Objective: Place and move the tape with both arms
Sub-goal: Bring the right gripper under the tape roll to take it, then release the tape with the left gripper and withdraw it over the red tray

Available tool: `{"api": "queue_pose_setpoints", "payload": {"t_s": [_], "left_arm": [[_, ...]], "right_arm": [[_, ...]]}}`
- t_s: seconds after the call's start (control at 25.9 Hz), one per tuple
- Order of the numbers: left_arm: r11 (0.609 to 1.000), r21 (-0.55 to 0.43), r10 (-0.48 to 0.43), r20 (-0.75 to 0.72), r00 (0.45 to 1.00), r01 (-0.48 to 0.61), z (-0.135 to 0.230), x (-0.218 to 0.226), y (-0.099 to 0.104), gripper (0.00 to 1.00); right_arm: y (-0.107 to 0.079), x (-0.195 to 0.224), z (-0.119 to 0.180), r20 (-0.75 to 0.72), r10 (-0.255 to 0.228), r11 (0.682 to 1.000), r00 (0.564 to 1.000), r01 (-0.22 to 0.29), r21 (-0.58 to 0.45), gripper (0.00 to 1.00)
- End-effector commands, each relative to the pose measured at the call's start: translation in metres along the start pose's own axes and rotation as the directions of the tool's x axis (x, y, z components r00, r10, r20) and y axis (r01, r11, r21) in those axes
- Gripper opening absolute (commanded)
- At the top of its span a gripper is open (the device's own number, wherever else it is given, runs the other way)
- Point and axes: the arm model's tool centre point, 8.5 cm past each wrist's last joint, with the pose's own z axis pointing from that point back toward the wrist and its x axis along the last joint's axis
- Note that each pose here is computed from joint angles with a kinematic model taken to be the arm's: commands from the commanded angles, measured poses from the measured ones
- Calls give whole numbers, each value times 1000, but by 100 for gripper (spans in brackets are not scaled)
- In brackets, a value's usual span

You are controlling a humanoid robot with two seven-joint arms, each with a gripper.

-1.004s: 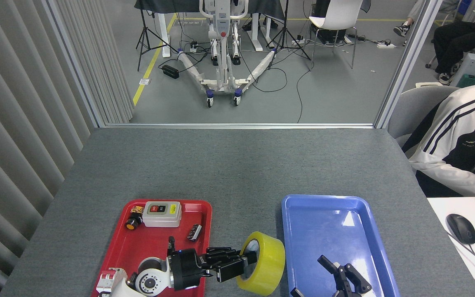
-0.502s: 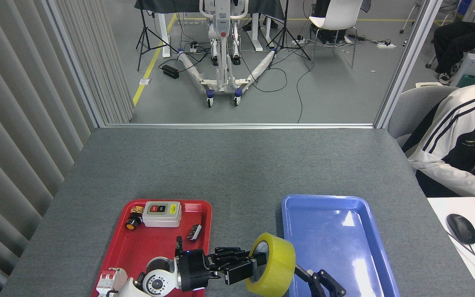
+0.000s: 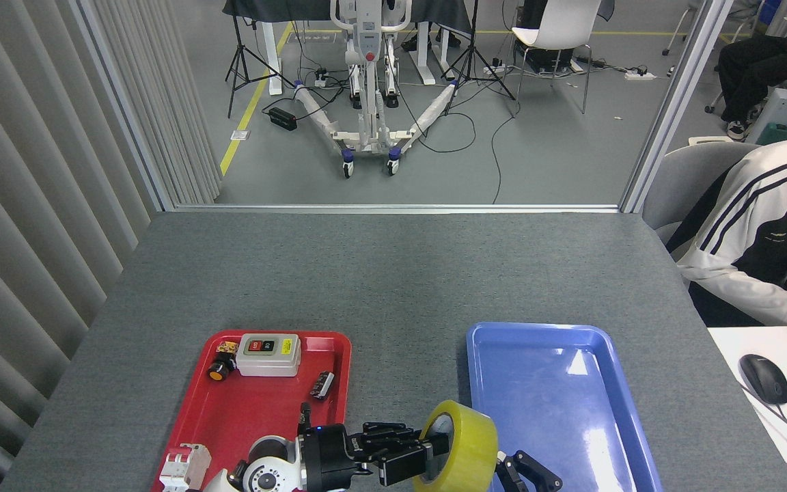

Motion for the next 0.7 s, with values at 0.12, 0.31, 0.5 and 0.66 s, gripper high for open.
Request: {"api": "queue_pose_setpoints", "payload": {"t_s": [0.12, 0.31, 0.5, 0.66], "left_arm": [[1000, -13, 8, 11, 1000, -8, -4, 3, -7, 10], [999, 37, 7, 11, 1000, -7, -2, 3, 0, 84], [991, 128, 29, -23, 999, -26, 20, -8, 10, 100], [968, 246, 52, -26, 998, -44, 44, -14, 23, 100]], "right_arm": [[0, 0, 0, -3, -1, 1000, 1000, 1, -6, 25], [0, 0, 0, -3, -3, 1000, 1000, 3, -6, 2], [1, -1, 1, -5, -3, 1000, 1000, 3, -3, 0], [1, -1, 1, -6, -4, 1000, 1000, 4, -4, 0]]}}
